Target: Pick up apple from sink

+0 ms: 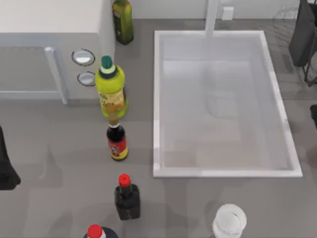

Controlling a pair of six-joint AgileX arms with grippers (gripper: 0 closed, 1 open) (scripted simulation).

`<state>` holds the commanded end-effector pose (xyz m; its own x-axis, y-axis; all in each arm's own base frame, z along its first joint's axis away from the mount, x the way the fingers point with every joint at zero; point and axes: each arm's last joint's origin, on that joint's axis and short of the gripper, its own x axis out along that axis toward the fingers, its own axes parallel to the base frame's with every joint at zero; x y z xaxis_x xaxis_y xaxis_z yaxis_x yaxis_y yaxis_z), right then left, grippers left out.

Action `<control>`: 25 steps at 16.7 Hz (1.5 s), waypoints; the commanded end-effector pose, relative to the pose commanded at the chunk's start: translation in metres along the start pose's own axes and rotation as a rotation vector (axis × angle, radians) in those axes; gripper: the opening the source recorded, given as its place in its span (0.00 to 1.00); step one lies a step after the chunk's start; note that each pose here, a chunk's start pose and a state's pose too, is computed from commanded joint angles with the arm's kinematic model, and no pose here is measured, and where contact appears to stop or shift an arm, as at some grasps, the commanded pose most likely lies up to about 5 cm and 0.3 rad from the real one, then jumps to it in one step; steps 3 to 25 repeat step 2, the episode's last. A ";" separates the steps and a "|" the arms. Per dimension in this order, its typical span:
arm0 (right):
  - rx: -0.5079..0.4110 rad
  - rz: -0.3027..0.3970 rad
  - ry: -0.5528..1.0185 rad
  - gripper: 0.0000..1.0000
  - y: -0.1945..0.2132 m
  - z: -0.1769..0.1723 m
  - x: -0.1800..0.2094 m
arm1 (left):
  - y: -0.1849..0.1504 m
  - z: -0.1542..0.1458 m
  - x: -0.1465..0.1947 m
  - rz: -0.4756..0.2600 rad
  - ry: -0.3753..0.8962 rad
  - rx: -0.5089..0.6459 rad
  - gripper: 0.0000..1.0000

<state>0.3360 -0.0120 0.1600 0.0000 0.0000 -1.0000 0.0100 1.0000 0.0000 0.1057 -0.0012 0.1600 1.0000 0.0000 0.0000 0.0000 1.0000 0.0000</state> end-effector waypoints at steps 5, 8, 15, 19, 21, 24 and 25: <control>0.000 0.000 0.000 1.00 0.000 0.000 0.000 | 0.000 0.000 0.000 0.000 0.000 0.000 1.00; 0.000 0.000 0.000 1.00 0.000 0.000 0.000 | 0.000 0.000 0.000 0.000 0.000 0.000 1.00; 0.000 0.000 0.000 1.00 0.000 0.000 0.000 | 0.000 0.000 0.000 0.000 0.000 0.000 1.00; 0.000 0.000 0.000 1.00 0.000 0.000 0.000 | 0.000 0.000 0.000 0.000 0.000 0.000 1.00; 0.000 0.000 0.000 1.00 0.000 0.000 0.000 | 0.000 0.000 0.000 0.000 0.000 0.000 1.00; 0.000 0.000 0.000 1.00 0.000 0.000 0.000 | 0.000 0.000 0.000 0.000 0.000 0.000 1.00; 0.000 0.000 0.000 1.00 0.000 0.000 0.000 | 0.000 0.000 0.000 0.000 0.000 0.000 1.00</control>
